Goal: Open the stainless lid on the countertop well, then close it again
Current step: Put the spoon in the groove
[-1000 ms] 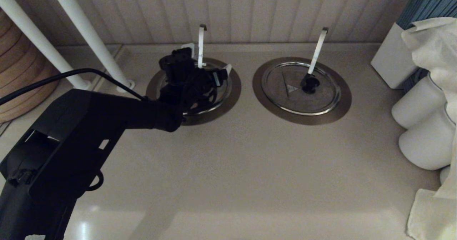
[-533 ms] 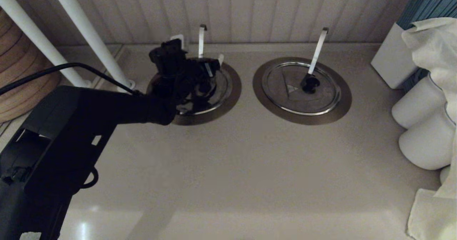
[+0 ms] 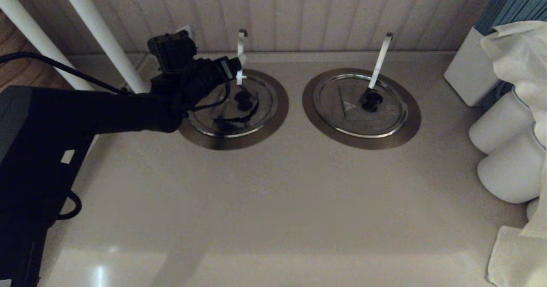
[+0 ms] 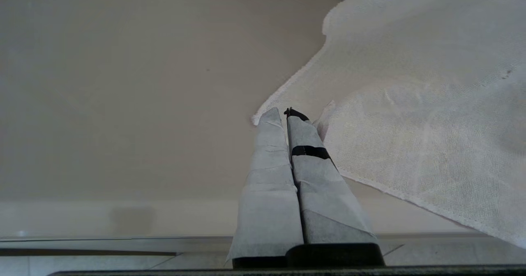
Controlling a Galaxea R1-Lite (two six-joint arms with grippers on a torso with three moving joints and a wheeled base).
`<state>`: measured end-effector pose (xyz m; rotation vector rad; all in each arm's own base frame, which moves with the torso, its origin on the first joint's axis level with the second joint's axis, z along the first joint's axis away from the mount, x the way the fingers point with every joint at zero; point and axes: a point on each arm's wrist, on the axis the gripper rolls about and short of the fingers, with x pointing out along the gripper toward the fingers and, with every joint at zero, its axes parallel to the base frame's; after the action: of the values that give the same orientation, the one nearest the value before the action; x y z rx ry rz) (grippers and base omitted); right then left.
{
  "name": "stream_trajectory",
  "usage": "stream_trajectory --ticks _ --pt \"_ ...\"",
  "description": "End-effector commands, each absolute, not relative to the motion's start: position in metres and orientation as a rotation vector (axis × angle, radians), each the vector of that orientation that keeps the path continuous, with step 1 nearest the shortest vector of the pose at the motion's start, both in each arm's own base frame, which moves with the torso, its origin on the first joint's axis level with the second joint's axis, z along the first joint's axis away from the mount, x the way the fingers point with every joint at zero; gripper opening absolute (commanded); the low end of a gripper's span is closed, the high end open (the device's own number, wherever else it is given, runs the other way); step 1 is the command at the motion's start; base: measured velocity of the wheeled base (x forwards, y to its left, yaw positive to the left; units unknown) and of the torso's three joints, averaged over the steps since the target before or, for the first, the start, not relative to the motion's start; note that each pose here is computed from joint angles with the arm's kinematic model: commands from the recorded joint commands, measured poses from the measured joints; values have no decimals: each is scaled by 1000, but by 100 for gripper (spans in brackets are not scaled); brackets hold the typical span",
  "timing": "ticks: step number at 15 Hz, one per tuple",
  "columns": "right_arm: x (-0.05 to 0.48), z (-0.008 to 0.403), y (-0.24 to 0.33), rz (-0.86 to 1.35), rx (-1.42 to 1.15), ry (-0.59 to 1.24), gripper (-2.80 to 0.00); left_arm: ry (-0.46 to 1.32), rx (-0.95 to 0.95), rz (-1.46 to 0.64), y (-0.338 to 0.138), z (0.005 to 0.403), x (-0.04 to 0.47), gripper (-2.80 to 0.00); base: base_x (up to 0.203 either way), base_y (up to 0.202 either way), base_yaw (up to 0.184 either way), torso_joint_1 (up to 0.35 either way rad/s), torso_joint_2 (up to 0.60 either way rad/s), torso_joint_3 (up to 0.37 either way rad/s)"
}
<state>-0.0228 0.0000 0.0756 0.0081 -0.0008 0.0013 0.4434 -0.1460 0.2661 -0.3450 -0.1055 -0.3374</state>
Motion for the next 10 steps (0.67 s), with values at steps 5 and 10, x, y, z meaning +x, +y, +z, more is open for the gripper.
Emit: stream_trajectory --ticks 5,10 --pt "-23 76 0 2 6 -3 -280 -106 -347 -359 -148 261 450 0 0 0 0 0 0 0" --pt "-23 76 0 2 8 -2 -280 -127 -358 -330 -164 234 476 0 0 0 0 0 0 0"
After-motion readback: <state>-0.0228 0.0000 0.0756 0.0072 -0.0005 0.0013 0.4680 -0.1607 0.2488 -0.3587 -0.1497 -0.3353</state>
